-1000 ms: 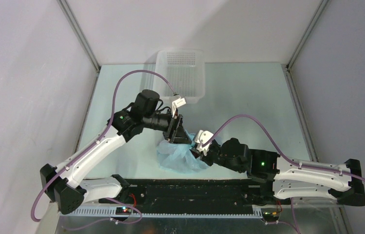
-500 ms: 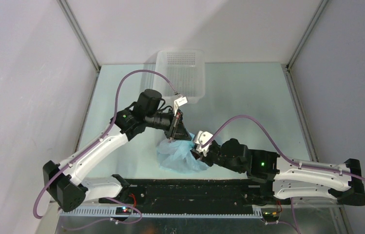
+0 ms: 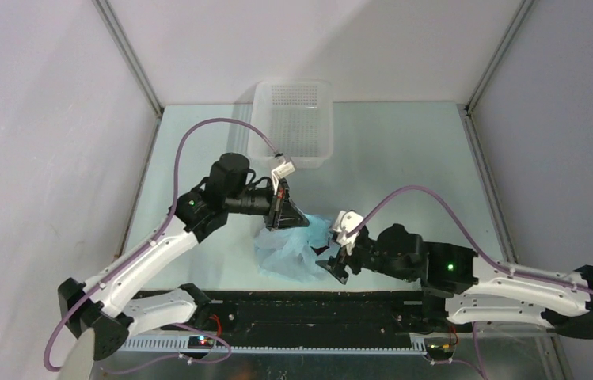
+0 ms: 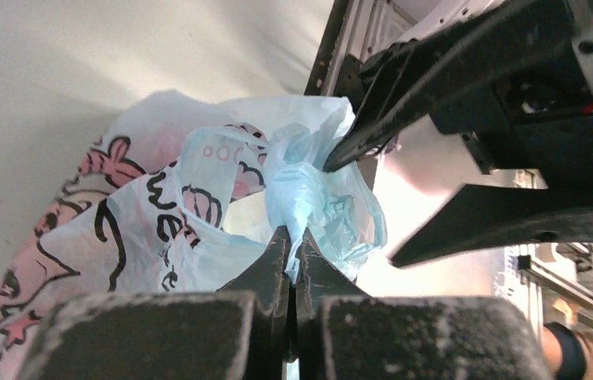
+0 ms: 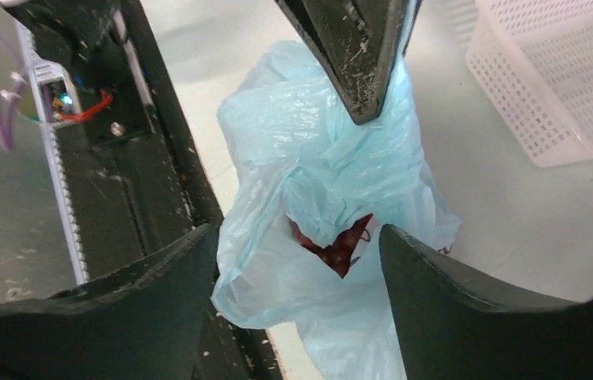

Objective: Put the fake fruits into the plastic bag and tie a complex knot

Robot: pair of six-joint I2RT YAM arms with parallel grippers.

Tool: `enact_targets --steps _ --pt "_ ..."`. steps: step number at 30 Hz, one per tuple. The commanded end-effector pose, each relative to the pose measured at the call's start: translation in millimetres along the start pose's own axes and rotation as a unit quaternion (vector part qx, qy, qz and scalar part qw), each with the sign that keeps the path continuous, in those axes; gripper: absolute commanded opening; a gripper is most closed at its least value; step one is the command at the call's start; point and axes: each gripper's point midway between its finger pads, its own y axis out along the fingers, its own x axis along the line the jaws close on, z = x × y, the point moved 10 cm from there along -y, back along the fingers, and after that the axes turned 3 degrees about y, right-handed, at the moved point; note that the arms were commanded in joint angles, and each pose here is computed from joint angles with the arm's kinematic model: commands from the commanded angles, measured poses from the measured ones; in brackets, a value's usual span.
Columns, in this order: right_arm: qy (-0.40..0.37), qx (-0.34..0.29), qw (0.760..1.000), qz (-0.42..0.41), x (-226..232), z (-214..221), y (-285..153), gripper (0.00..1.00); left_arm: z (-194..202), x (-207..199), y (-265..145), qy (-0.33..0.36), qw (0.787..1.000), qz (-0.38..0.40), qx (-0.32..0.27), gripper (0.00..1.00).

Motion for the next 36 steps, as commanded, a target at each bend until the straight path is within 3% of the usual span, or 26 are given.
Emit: enact_targets --steps 1,5,9,11,14,18,23,36 --pt "0.055 -0.056 0.997 -0.017 -7.9 -34.7 -27.8 0.84 -8.9 -2.0 -5.4 0.076 0.996 0.006 -0.041 0.0" --pt "0.123 -0.078 0.989 -0.003 -21.3 -50.7 -38.0 0.9 -6.5 -0.6 -7.1 0.103 0.993 -0.017 -0.056 0.0" --pt "0.249 -0.12 0.958 0.072 -33.9 -73.3 -46.6 0.89 -7.8 -5.1 -9.9 0.139 0.985 -0.051 -0.09 0.0" --pt "0.347 -0.147 0.921 0.101 -35.8 -79.2 -48.6 0.88 -5.8 -7.6 -10.1 0.16 0.979 -0.073 -0.103 0.0" --pt "0.492 -0.192 0.846 0.071 -28.9 -90.2 -44.9 0.84 -0.4 -8.9 -9.3 0.182 0.97 -0.112 -0.118 0.0" --pt "0.594 -0.19 0.781 0.032 -10.9 -87.6 -24.1 0.79 7.1 -9.4 -8.4 0.202 0.96 -0.141 -0.137 0.0" --pt "0.653 -0.172 0.737 0.036 11.4 -78.9 -3.8 0.8 14.7 -13.7 -11.2 0.23 0.946 -0.17 -0.153 0.0" --pt "0.714 -0.175 0.666 0.129 35.4 -56.0 32.7 0.77 29.7 -30.4 -10.6 0.255 0.937 -0.166 -0.173 0.0"
